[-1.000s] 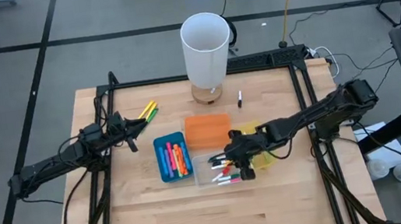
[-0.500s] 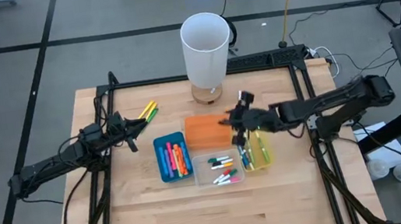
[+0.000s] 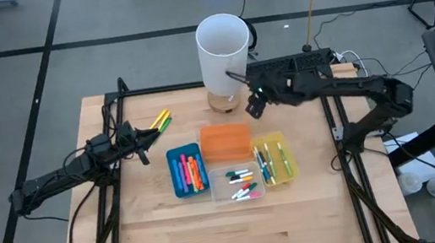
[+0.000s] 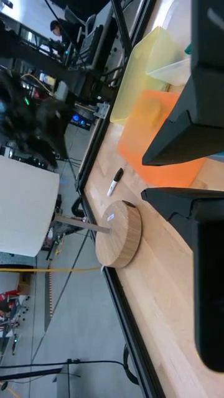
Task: Pick & Place Markers
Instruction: Put the small black highlighter pen into the transparent bin
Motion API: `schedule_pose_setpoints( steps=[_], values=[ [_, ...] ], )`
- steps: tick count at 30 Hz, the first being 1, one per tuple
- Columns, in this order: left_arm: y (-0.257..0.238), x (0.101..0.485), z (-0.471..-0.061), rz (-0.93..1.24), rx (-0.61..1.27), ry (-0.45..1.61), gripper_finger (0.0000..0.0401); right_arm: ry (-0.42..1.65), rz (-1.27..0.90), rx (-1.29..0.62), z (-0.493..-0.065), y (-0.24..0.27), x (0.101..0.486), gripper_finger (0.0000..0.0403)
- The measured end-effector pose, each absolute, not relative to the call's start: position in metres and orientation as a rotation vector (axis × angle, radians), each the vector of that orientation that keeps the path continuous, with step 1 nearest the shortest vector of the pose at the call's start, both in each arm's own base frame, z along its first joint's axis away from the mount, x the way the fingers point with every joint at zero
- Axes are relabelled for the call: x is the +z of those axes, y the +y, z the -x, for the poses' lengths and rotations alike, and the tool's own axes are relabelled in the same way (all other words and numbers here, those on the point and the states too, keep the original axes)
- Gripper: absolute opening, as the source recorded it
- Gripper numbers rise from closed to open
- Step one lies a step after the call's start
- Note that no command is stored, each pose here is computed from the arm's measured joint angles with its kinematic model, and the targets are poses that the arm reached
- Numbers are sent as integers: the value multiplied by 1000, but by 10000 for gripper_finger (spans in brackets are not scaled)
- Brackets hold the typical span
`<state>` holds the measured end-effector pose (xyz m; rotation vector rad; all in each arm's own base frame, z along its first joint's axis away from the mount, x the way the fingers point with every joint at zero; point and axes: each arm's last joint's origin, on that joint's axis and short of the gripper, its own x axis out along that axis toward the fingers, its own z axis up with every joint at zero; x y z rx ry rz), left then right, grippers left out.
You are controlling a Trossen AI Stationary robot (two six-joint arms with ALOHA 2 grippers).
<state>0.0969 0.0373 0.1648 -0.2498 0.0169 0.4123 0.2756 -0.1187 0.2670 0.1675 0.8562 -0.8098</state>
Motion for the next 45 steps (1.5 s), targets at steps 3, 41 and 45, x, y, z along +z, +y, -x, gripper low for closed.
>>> schedule_pose_setpoints(
  steps=[3, 41, 45],
  values=[
    [37, 165, -97, 250, 412, 17, 72, 929, -292, -771, -275, -142, 246, 216],
    [37, 165, -97, 250, 412, 17, 72, 1264, -532, -765, -252, -148, 110, 22],
    [37, 165, -97, 250, 412, 17, 72, 1225, -486, -733, -255, -142, 123, 22]
  ],
)
